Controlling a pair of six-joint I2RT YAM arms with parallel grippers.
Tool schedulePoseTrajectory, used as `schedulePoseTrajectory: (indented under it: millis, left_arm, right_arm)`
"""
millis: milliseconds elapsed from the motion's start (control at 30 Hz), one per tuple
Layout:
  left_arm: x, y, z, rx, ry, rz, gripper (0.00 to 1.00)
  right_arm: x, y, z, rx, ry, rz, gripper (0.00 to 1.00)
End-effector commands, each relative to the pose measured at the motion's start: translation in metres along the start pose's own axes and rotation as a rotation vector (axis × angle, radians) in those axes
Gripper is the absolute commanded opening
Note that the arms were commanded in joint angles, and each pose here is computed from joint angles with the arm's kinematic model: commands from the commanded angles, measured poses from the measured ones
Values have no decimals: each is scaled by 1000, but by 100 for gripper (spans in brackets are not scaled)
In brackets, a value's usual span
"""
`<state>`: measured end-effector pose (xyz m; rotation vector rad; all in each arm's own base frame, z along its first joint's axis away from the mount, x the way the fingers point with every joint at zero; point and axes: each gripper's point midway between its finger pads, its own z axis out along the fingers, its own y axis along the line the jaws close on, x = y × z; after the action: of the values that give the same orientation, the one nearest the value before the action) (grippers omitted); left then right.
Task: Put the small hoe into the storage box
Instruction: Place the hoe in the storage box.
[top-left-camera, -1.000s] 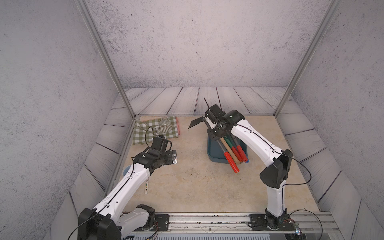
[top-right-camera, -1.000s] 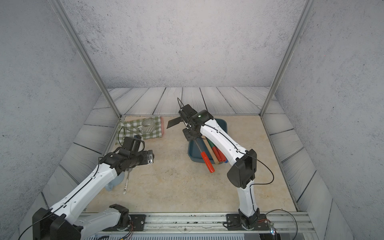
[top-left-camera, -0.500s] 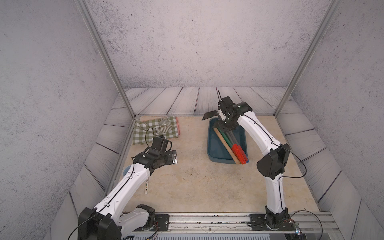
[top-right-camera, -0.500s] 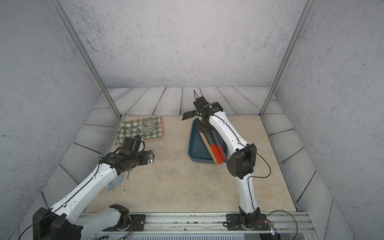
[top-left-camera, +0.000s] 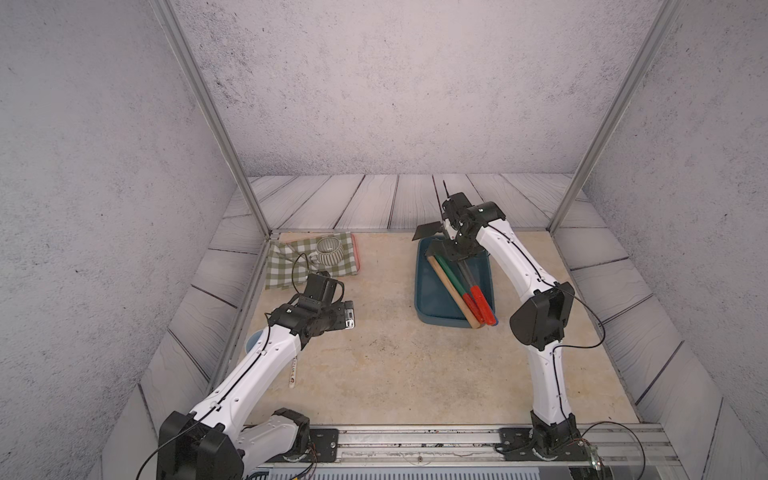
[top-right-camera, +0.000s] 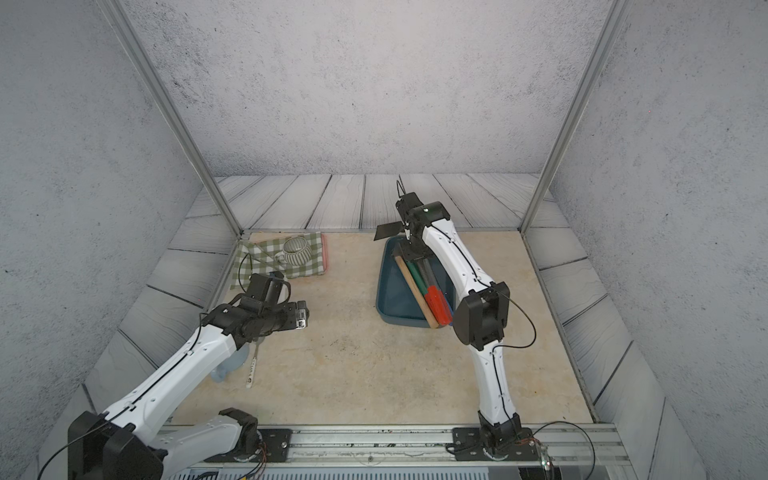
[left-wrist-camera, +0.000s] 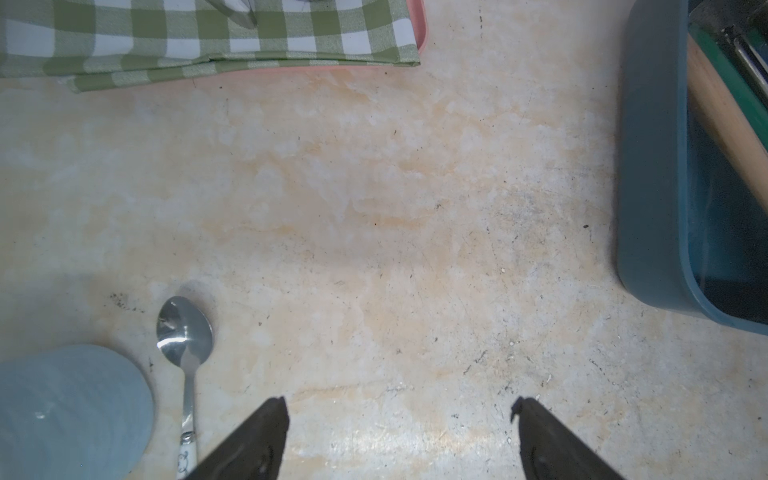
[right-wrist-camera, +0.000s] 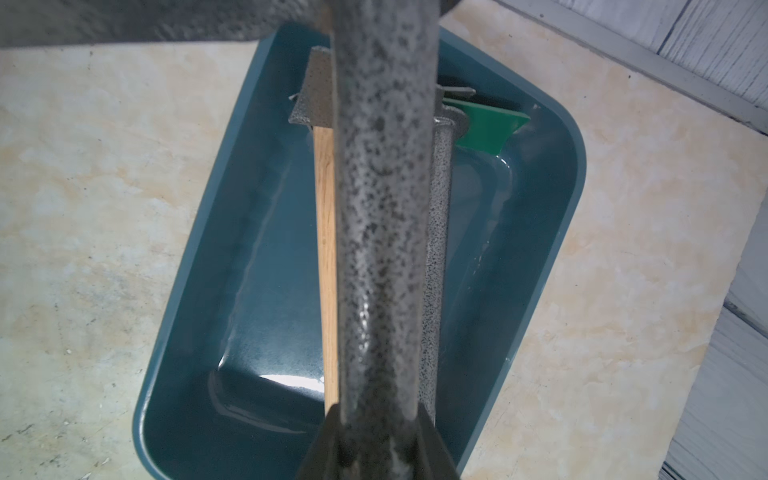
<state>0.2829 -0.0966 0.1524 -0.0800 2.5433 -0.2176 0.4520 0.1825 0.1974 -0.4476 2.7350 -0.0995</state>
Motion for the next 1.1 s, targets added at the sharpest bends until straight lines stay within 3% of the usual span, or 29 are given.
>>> schedulePoseTrajectory:
  millis: [0, 700, 1067]
  left_arm:
    - [4, 3, 3, -7, 13, 1, 89]
    - [3, 1, 2, 7, 5, 9, 88]
    - [3, 1, 2, 5, 5, 9, 88]
  right_arm:
    - [-5, -6, -4, 5, -27, 9, 0]
    - [23, -9, 43, 42, 114, -9, 0]
    - [20, -16, 64, 67, 166, -10, 0]
